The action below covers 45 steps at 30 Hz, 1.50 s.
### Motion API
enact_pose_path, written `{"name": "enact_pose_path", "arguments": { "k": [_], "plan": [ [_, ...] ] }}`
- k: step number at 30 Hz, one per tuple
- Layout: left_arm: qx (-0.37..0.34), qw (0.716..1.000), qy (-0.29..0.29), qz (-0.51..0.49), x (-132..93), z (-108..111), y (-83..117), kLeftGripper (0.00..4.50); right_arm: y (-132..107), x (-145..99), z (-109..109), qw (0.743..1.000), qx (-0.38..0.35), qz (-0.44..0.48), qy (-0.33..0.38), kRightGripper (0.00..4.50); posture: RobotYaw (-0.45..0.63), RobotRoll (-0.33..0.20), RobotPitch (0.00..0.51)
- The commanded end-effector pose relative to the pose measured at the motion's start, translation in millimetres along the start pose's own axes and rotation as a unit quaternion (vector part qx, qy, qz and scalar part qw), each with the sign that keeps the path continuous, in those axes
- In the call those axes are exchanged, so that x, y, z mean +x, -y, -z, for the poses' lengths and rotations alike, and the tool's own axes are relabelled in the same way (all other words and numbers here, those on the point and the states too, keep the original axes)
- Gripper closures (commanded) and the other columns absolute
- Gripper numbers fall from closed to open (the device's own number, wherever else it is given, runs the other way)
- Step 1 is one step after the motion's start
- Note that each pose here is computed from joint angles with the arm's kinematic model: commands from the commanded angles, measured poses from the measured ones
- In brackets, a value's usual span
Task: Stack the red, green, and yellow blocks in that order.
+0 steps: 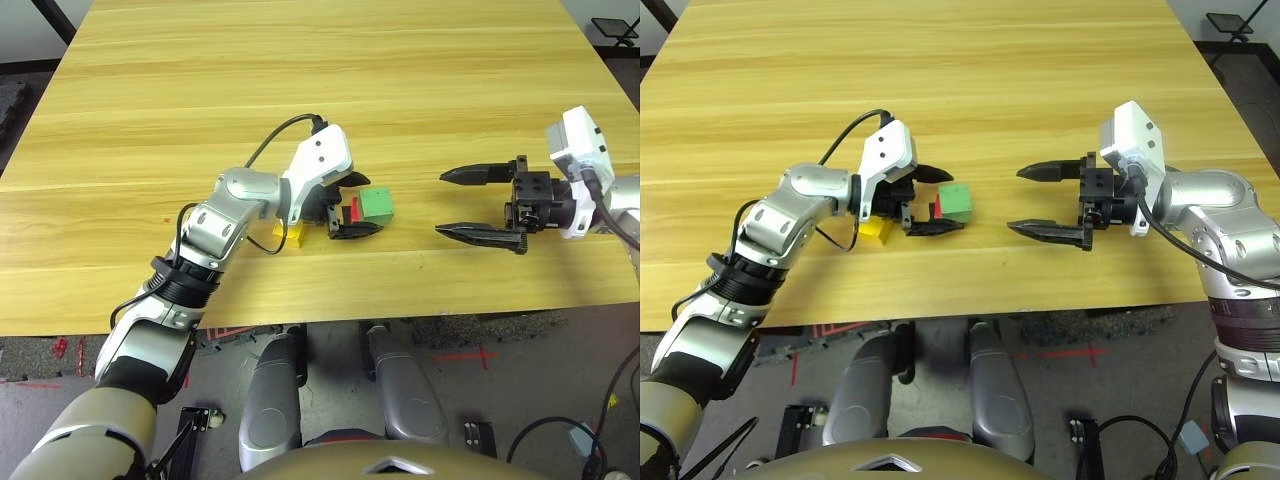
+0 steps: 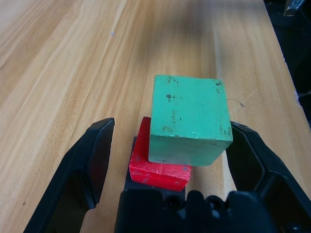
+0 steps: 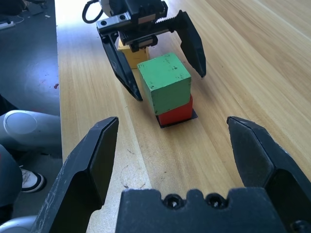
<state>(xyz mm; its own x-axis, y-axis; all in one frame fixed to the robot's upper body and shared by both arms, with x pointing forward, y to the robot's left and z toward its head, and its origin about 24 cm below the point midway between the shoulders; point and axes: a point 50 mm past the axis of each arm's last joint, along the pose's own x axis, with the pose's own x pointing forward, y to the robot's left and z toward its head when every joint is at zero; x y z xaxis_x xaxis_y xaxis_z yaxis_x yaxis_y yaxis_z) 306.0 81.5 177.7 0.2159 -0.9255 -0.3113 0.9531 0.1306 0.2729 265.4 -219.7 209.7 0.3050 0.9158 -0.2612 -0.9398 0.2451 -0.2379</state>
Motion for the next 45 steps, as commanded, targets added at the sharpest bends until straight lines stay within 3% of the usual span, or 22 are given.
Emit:
{"name": "enact_pose_path", "arguments": {
  "k": [1,10,19,23,33,45],
  "plan": [
    [-0.001,1.000,0.001,0.019,-7,-5,7,0.04,1,1,-1,1.000,-0.004,-0.006,0.002,0.00,0.23,0.034,0.261],
    [0.003,1.000,-0.014,0.011,-34,-13,4,0.04,3,3,0,1.000,-0.005,-0.010,0.001,0.00,0.25,0.033,0.262],
    [0.012,0.998,-0.065,-0.007,-78,4,-5,0.04,3,4,1,1.000,-0.004,-0.014,0.000,0.00,0.25,0.031,0.266],
    [0.034,0.998,-0.059,-0.018,-91,12,-6,0.04,3,3,1,1.000,-0.004,-0.012,0.000,0.00,0.25,0.031,0.266],
    [0.057,0.996,-0.067,0.004,-100,37,7,0.04,6,5,2,1.000,-0.002,-0.010,0.001,0.00,0.26,0.027,0.264],
    [0.071,0.995,-0.076,0.007,-90,62,10,0.04,7,10,0,1.000,-0.005,-0.018,0.006,0.00,0.27,0.016,0.267]
  ]
}}
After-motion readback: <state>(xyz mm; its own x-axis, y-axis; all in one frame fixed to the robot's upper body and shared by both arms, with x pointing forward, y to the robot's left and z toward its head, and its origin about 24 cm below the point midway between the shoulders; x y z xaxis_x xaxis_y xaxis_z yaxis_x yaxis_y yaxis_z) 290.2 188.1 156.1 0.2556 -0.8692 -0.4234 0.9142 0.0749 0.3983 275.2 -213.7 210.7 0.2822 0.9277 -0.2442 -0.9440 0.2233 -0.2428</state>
